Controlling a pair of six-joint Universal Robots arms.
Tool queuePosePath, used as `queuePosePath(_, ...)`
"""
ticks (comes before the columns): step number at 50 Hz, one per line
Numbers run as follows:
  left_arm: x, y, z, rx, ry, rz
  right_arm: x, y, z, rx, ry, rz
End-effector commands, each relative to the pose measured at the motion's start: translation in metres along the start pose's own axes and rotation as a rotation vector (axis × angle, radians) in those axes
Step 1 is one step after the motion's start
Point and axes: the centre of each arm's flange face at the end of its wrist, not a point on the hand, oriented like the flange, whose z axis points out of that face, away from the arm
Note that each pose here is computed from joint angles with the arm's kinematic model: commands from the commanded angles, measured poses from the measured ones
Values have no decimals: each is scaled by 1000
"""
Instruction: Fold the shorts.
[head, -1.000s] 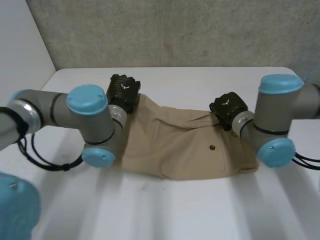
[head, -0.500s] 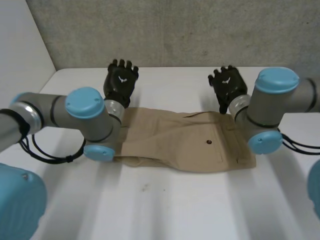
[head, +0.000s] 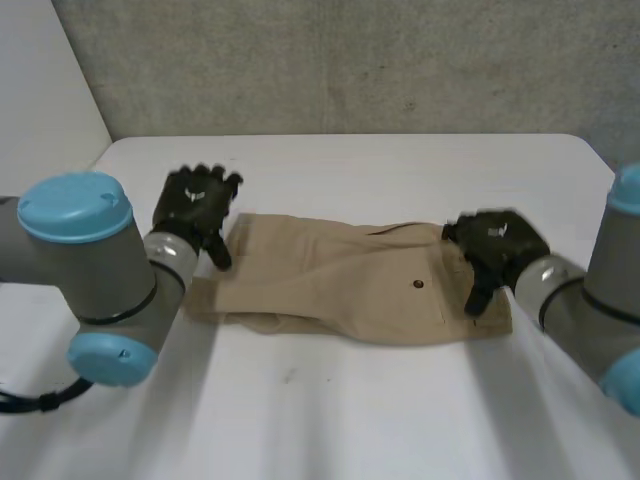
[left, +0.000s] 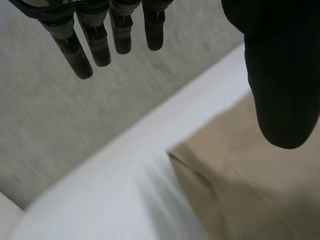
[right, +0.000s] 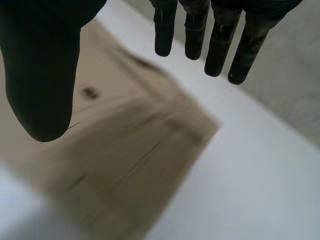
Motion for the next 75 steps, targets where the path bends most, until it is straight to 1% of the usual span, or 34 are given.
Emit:
queuePosePath(1,0,25,-4,-110,12,-13,-15,27,-4,-38,-61,30)
queuePosePath(5,-17,32,1,-136,-30,-22,-16,31,-3,-27,-56,26)
queuePosePath(8,-23,36,2,-149,-45,-25,-17,32,-2,-24,-56,25)
queuePosePath(18,-18,58,4,-210,-28,-14,-12,37,4,-15,-4,14)
queuePosePath(22,-16,63,6,-221,-26,14,-6,41,8,-26,29,10)
queuePosePath(24,-18,65,6,-228,-28,49,-4,41,8,-26,35,12)
queuePosePath(30,-26,58,2,-218,-44,58,-5,44,7,-36,34,14)
queuePosePath(37,-35,24,-21,-135,-58,51,-4,42,3,-32,37,14)
queuePosePath(40,-36,17,-28,-115,-46,49,-4,44,2,-37,37,14)
queuePosePath(43,-32,14,-37,-98,9,41,-5,43,1,-33,33,14)
queuePosePath(44,-32,14,-37,-98,9,41,-5,43,1,-33,32,14)
queuePosePath(46,-29,23,-44,-127,57,24,-6,44,0,-36,27,14)
queuePosePath(48,-28,28,-46,-149,73,16,-6,44,0,-36,24,14)
queuePosePath(53,-30,34,-45,-175,82,4,-7,45,0,-40,21,15)
queuePosePath(58,-28,53,-34,-225,92,-11,-8,46,0,-40,18,14)
queuePosePath(64,-29,57,-28,-229,80,-13,-10,49,0,-51,15,15)
queuePosePath(69,-43,60,-21,-204,25,-14,-9,53,4,-53,24,9)
queuePosePath(75,-42,68,-23,-225,24,-8,-9,55,6,-53,30,-14)
